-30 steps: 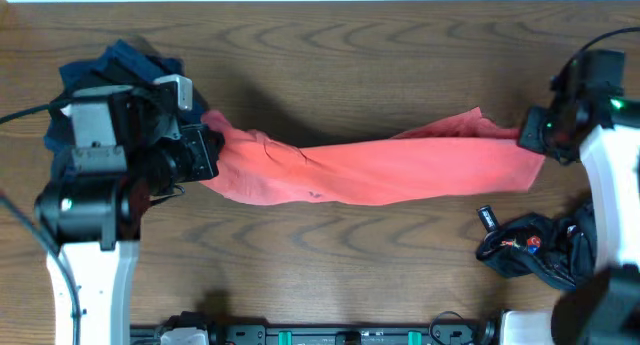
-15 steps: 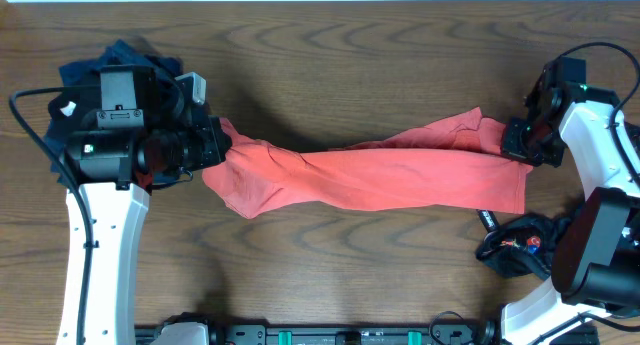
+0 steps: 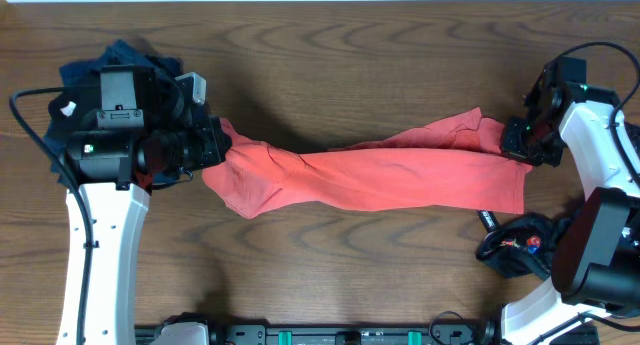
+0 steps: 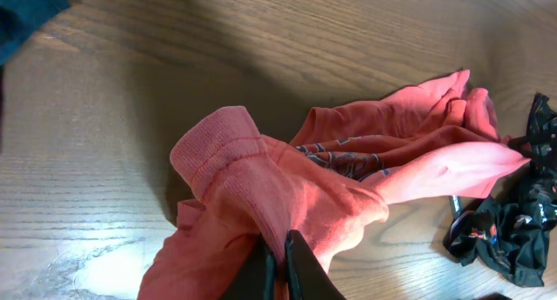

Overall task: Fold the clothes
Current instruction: 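Hold both shirt ends and pull grippers apart to stretch the shirt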

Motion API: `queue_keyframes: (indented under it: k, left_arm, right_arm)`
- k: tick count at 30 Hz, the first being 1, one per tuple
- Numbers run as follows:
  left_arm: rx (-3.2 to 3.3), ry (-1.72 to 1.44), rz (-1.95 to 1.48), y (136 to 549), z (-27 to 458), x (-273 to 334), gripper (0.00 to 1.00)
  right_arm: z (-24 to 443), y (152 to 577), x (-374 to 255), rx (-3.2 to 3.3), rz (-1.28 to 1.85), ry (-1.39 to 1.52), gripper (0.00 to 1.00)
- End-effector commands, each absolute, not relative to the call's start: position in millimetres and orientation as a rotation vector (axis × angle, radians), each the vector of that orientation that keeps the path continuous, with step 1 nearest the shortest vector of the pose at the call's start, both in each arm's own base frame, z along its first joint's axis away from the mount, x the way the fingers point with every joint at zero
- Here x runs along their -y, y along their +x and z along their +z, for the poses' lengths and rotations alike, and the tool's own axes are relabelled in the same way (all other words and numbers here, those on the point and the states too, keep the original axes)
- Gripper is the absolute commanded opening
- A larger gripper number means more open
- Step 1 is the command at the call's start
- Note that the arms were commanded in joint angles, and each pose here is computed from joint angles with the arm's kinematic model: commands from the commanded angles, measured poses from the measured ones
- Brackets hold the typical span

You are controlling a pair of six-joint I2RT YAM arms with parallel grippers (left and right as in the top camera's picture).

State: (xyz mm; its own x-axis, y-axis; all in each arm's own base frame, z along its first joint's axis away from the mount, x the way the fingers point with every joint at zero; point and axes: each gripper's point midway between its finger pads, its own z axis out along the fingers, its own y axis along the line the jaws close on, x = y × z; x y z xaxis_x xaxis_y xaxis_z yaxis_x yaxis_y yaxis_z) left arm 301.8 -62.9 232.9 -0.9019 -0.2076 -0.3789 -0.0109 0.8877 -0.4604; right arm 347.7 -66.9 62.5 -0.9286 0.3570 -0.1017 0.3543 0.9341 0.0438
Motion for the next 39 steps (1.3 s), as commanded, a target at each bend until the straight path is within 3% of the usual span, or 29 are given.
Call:
queue_keyframes:
  k: [1, 12, 21, 27, 39]
  left_arm:
    - [-2.622, -0.137, -0.632, 302, 234, 62, 0.06]
    - [-2.622, -0.133, -0.631, 302, 234, 62, 0.06]
    - [-2.621, -0.133, -0.631, 302, 234, 62, 0.06]
    - [-2.621, -0.133, -0.631, 302, 234, 62, 0.06]
    - [-2.621, -0.132, -0.631, 302, 234, 62, 0.06]
  right_arm:
    - [63, 349, 70, -2.978, 0.047, 0.55, 0.13]
    - [64, 351, 61, -2.977, 0.129, 0.544, 0.15]
    - [68, 352, 59, -2.966, 0.149, 0.54, 0.27]
    - [67, 350, 58, -2.972, 0.149, 0.542, 0.19]
    - [76, 337, 56, -2.999, 0.152, 0.55, 0.21]
